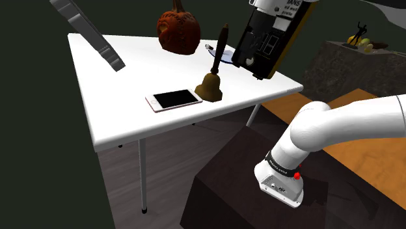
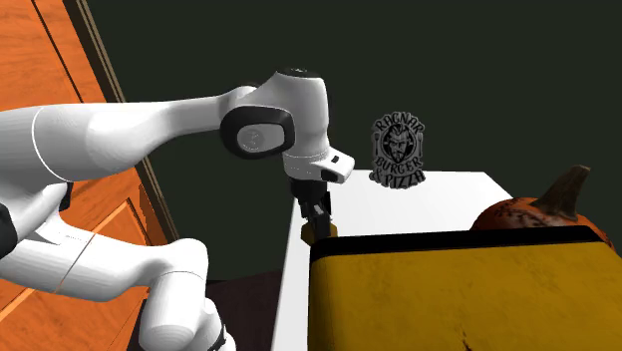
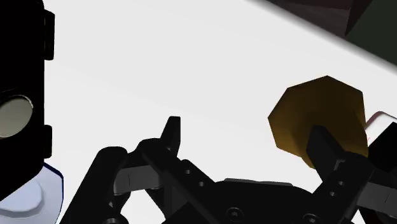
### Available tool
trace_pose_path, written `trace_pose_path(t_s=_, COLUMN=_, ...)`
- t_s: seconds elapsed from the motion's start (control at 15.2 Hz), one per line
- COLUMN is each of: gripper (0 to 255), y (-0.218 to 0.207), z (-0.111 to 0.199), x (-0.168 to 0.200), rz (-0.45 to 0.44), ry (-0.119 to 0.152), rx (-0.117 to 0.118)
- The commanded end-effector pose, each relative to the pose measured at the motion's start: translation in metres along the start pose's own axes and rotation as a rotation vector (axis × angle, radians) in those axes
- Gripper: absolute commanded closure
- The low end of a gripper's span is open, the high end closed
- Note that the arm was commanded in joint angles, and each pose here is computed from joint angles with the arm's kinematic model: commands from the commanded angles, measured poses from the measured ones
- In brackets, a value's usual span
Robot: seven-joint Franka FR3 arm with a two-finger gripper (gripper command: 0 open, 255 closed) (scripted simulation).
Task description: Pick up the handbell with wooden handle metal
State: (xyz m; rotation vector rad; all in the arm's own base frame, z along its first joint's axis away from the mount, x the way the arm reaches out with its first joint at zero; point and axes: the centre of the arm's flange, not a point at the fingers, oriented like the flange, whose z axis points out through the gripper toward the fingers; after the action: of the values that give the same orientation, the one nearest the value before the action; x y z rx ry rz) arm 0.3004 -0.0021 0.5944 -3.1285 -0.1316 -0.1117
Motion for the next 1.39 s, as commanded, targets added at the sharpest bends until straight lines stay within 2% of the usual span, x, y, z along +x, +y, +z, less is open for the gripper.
trace_pose_path(t_s=0.0, gripper=0, y=0.000, z=0.000, x=0.000, rz=0.000, ry=0.000, rx=0.000)
trace_pose_path(t_s=0.59, gripper=0, y=-0.140, z=0.026, x=-0.023, rz=0.292, ry=0.593, rx=-0.173)
trace_pose_path(t_s=0.66, gripper=0, y=-0.151, z=0.029, x=-0.022, rz=0.313, ry=0.636, rx=-0.186)
trace_pose_path(t_s=1.25, gripper=0, y=-0.150, z=0.069, x=-0.025, rz=0.313, ry=0.636, rx=-0.186)
trace_pose_path(t_s=1.32, gripper=255, y=-0.151, z=0.069, x=-0.026, rz=0.313, ry=0.636, rx=-0.186)
